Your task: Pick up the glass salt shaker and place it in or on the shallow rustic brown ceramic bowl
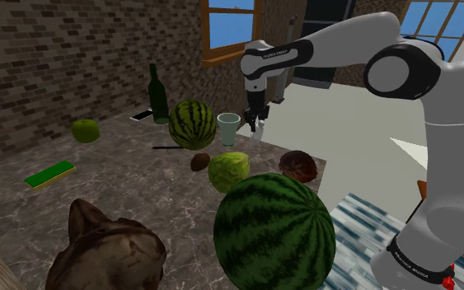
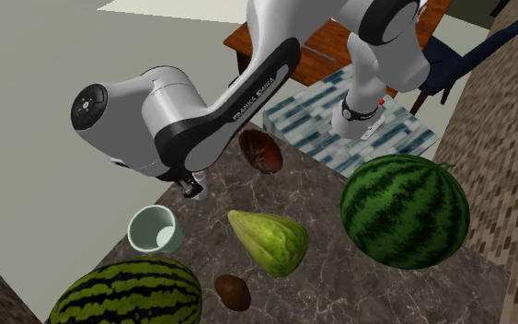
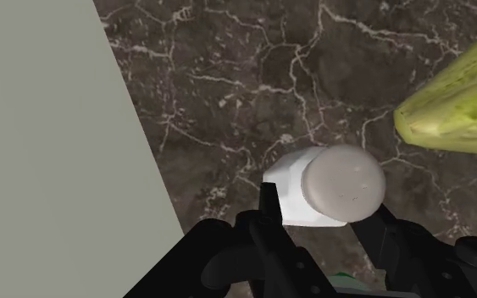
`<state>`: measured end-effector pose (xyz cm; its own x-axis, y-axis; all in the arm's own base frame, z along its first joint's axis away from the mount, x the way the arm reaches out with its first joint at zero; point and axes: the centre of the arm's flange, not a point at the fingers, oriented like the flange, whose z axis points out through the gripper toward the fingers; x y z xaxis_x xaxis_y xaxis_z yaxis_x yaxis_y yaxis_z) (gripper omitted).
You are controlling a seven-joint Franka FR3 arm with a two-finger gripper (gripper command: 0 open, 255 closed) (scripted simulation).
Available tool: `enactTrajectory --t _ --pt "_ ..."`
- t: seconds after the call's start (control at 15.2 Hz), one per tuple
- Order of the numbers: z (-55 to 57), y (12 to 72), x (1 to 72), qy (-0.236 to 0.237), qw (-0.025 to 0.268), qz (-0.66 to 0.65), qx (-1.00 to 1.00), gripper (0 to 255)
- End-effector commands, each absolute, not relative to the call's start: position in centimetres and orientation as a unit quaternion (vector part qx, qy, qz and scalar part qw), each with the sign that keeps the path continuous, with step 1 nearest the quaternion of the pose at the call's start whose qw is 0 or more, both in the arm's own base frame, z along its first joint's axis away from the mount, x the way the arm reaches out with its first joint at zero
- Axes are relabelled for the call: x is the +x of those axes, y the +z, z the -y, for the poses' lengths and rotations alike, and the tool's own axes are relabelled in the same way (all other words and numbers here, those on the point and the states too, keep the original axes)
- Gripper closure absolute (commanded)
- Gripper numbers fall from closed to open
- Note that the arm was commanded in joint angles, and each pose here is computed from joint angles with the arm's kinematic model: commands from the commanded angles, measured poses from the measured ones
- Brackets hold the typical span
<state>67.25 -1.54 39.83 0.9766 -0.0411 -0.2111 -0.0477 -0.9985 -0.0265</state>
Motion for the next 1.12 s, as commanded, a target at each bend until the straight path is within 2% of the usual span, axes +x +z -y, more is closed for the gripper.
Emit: enactTrajectory --t 0.0,0.66,1.06 --pt "1.6 41.0 67.2 0.106 0.016 -0.022 -0.994 255" --pt "1.6 45.8 67.2 0.106 0.016 -0.022 -0.994 255" --pt "2.5 46.4 59.4 0.106 0.016 -0.022 -0.994 255"
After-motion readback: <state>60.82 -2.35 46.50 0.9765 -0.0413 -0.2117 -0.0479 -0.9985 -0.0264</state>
